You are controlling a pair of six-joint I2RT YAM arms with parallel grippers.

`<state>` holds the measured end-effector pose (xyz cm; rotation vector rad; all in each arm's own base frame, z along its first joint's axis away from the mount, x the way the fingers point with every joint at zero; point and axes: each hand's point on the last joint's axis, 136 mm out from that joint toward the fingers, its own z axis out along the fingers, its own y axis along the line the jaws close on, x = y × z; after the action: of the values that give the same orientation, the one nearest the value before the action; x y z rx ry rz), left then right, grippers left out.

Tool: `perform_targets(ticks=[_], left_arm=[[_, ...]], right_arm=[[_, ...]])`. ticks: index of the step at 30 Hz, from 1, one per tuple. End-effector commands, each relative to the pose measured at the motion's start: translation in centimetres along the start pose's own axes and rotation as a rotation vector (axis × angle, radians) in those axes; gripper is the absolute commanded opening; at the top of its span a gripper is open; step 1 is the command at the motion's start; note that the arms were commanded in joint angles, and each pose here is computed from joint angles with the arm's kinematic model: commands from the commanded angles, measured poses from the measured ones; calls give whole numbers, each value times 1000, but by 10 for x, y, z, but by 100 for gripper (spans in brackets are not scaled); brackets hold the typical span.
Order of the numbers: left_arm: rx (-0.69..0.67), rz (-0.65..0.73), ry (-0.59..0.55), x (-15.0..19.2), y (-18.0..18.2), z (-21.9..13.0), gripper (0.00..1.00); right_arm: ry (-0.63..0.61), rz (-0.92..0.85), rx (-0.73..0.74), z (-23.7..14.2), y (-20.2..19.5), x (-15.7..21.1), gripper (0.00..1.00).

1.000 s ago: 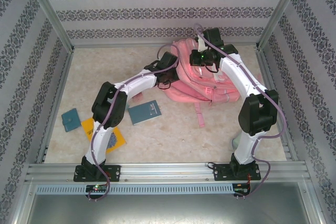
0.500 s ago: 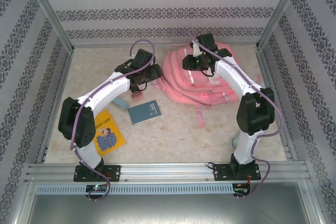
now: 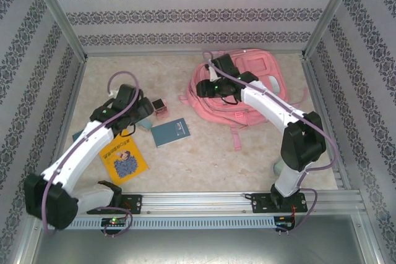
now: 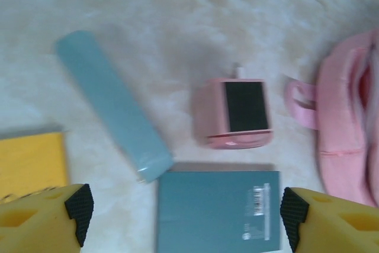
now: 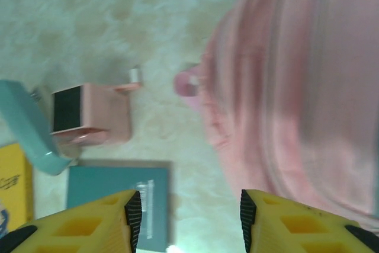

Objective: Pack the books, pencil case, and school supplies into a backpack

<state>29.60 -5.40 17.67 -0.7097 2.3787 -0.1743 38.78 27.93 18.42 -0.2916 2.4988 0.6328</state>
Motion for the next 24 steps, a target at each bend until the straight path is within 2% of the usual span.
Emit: perform_targets(ticks=[1, 3, 4, 10, 14, 18, 24], left_arm=[[-163, -47, 11, 18, 57, -5, 87], [-216, -80, 12, 26, 80, -7, 88], [-252, -108, 12, 31, 94, -8, 92], [-392, -278, 60, 67, 153, -2, 95], [-423, -361, 103, 87, 173, 5, 96], [-423, -406, 99, 97, 185, 10, 99], [-341, -468, 81, 105, 187, 25, 99]], right_arm=[[-30, 1, -36, 4, 32, 9, 49], [-28, -27, -65, 11, 54, 18, 49], [-24, -47, -79, 15, 66, 25, 49], [18, -121, -156, 38, 123, 58, 49], [41, -145, -213, 54, 154, 81, 50], [70, -157, -256, 69, 177, 103, 47], [124, -155, -298, 94, 203, 130, 46]])
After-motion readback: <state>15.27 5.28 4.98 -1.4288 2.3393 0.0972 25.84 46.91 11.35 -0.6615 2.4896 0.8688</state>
